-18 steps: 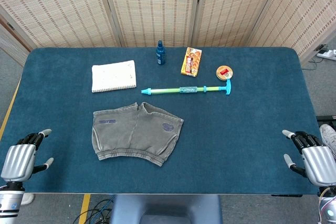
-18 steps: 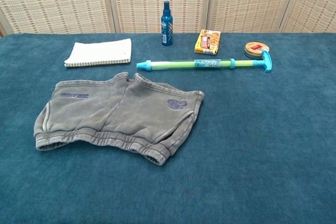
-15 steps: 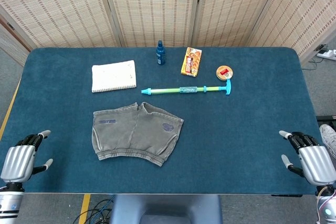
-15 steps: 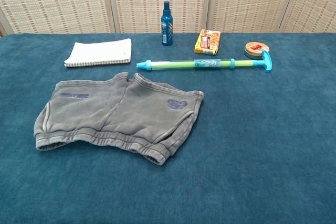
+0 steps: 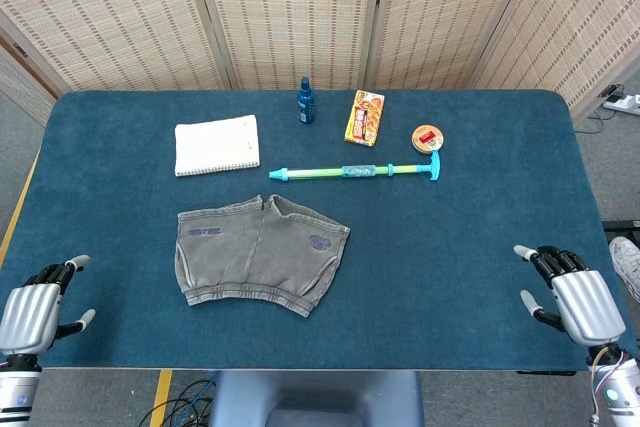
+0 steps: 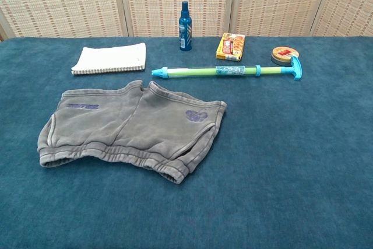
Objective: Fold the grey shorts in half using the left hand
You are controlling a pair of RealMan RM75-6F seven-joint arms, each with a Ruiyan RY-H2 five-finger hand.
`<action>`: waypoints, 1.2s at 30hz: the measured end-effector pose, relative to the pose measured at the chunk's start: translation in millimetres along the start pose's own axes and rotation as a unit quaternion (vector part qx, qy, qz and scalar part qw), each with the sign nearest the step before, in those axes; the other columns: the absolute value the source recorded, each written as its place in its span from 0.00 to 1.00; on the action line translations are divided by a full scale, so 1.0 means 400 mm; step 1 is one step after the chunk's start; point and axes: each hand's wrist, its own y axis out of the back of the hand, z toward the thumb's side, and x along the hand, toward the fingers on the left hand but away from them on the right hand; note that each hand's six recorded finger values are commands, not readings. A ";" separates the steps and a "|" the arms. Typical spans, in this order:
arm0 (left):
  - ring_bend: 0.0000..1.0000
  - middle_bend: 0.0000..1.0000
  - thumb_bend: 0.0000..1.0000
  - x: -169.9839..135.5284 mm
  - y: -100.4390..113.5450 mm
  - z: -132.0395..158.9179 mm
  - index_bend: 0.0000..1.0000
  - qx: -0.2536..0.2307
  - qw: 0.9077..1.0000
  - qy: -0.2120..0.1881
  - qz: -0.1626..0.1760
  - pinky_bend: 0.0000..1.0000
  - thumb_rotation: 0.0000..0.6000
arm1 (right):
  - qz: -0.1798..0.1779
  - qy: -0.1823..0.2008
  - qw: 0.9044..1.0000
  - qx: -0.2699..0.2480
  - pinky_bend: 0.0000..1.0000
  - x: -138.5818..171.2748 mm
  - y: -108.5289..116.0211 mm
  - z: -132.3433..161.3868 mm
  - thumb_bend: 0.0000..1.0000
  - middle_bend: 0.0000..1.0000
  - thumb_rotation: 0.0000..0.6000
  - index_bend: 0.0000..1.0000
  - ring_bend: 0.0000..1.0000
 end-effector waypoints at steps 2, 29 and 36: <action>0.29 0.33 0.22 0.006 0.000 0.003 0.23 0.002 1.000 -0.006 0.003 0.42 1.00 | -0.004 0.000 1.000 0.002 0.27 -0.003 0.007 0.000 0.35 0.33 1.00 0.20 0.26; 0.73 0.79 0.22 0.273 -0.130 0.162 0.34 0.088 0.963 -0.255 0.000 0.92 1.00 | -0.028 -0.010 0.999 0.023 0.27 0.008 0.065 0.000 0.35 0.33 1.00 0.20 0.26; 0.78 0.85 0.22 0.323 -0.189 0.163 0.35 0.122 0.956 -0.266 -0.013 0.93 1.00 | -0.026 -0.014 0.999 0.025 0.27 0.013 0.063 0.002 0.35 0.33 1.00 0.20 0.26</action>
